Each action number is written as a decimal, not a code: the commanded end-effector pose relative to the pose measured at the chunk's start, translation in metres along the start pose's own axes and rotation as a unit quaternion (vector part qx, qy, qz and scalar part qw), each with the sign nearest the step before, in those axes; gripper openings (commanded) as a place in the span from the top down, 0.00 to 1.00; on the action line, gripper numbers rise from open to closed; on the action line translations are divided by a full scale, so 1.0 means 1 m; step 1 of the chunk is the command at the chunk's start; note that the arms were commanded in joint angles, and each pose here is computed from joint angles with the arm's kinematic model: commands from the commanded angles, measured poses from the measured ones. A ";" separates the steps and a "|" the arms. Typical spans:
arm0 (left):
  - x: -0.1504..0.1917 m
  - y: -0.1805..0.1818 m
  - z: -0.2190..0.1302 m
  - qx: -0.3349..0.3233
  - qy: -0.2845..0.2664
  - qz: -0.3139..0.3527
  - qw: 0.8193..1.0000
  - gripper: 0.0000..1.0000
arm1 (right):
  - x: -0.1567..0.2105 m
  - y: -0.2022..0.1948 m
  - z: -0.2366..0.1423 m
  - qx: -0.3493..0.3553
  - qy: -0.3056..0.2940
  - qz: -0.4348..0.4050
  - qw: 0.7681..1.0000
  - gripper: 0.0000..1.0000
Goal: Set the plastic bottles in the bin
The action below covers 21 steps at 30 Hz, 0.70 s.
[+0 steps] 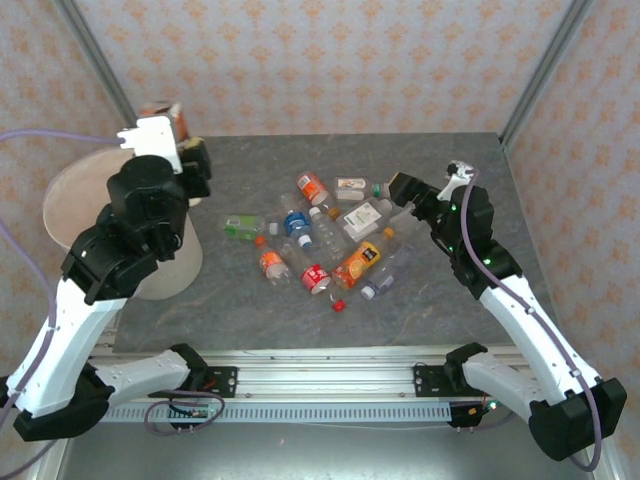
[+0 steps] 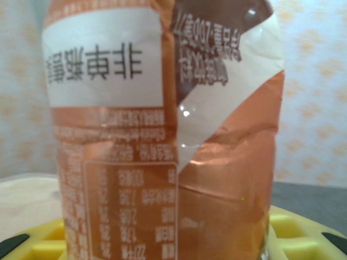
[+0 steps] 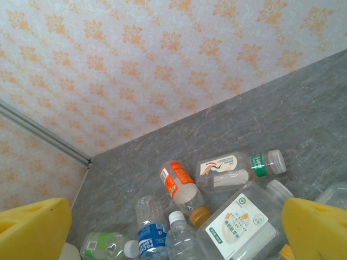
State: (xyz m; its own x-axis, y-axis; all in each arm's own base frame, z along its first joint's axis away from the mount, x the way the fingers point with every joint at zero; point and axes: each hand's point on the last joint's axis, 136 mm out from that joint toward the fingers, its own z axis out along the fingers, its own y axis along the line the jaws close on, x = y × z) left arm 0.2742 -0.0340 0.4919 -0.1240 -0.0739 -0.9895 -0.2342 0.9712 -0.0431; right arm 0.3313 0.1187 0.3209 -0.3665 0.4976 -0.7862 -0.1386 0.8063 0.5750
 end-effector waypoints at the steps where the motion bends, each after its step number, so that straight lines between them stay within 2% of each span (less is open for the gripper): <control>1: -0.011 0.049 0.001 -0.096 -0.024 0.000 0.995 0.56 | -0.009 0.002 0.001 -0.003 -0.026 0.009 1.000 0.01; 6: -0.003 0.109 0.003 -0.202 -0.018 -0.011 0.979 0.56 | -0.010 0.004 0.001 -0.007 -0.024 0.009 1.000 0.01; 11: 0.029 0.158 0.007 -0.287 0.032 -0.036 0.957 0.56 | -0.008 0.001 0.002 -0.002 -0.025 0.013 1.000 0.01; 16: 0.071 0.186 0.023 -0.307 0.105 -0.062 0.944 0.54 | -0.010 0.002 0.002 -0.004 -0.028 0.012 1.000 0.01; 21: 0.111 0.199 0.042 -0.276 0.177 -0.123 0.937 0.53 | -0.013 0.000 0.002 0.006 -0.031 0.006 0.999 0.01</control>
State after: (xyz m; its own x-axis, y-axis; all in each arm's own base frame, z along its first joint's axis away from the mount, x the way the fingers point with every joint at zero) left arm 0.2457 0.1709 0.3977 -0.2289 -0.3339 -0.9144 -0.7987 0.6014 -0.0197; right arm 0.3345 0.1167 0.3260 -0.3421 0.5216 -0.7816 -0.1320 0.7969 0.5895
